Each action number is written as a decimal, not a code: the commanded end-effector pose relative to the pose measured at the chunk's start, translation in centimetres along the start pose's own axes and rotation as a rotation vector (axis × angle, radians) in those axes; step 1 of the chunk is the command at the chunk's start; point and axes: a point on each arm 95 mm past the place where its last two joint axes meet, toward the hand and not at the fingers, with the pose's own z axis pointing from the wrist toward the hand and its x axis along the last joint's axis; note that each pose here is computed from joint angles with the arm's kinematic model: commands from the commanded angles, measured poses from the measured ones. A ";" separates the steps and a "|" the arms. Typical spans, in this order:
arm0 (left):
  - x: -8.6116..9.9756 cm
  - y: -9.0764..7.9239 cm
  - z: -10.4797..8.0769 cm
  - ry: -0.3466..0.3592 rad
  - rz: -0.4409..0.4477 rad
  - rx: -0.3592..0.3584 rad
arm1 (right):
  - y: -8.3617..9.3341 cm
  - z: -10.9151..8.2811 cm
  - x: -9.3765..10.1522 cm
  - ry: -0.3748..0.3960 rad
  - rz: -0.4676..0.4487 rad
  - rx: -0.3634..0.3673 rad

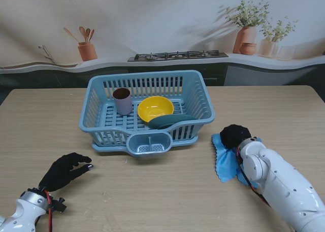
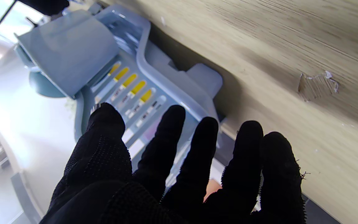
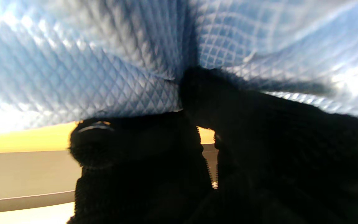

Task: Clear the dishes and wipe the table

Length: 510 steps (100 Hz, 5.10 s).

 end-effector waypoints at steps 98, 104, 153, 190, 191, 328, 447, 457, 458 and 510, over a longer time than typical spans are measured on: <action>-0.1 0.3 0.1 -0.005 -0.012 -0.026 | -4.7 -8.4 -2.5 0.072 0.049 0.069; -0.1 0.3 0.1 -0.005 -0.010 -0.024 | -4.2 -7.0 -2.0 0.066 0.041 0.055; -0.1 0.3 0.0 -0.007 -0.005 -0.021 | -2.5 -1.4 -0.4 0.024 -0.007 0.037; -0.1 0.4 -0.2 -0.004 -0.006 -0.017 | -4.3 -6.8 -3.3 0.062 -0.029 0.070; 0.0 0.4 -0.2 -0.003 -0.006 -0.017 | -4.4 -6.9 -3.3 0.064 -0.029 0.071; 0.0 0.4 -0.6 0.002 -0.010 -0.002 | -2.3 -3.8 -0.4 0.102 -0.018 0.085; -0.1 0.5 -0.9 0.001 -0.008 -0.001 | -5.7 -10.4 -3.4 0.134 -0.041 0.205; -0.2 0.6 -0.9 -0.001 -0.009 0.006 | -5.7 -9.5 -2.5 0.152 -0.038 0.212; -0.2 0.6 -0.9 -0.001 -0.009 0.007 | -5.6 -9.4 -2.5 0.153 -0.038 0.211; -0.3 0.6 -1.0 -0.003 -0.008 0.015 | -2.0 -1.3 -0.6 0.097 -0.082 0.084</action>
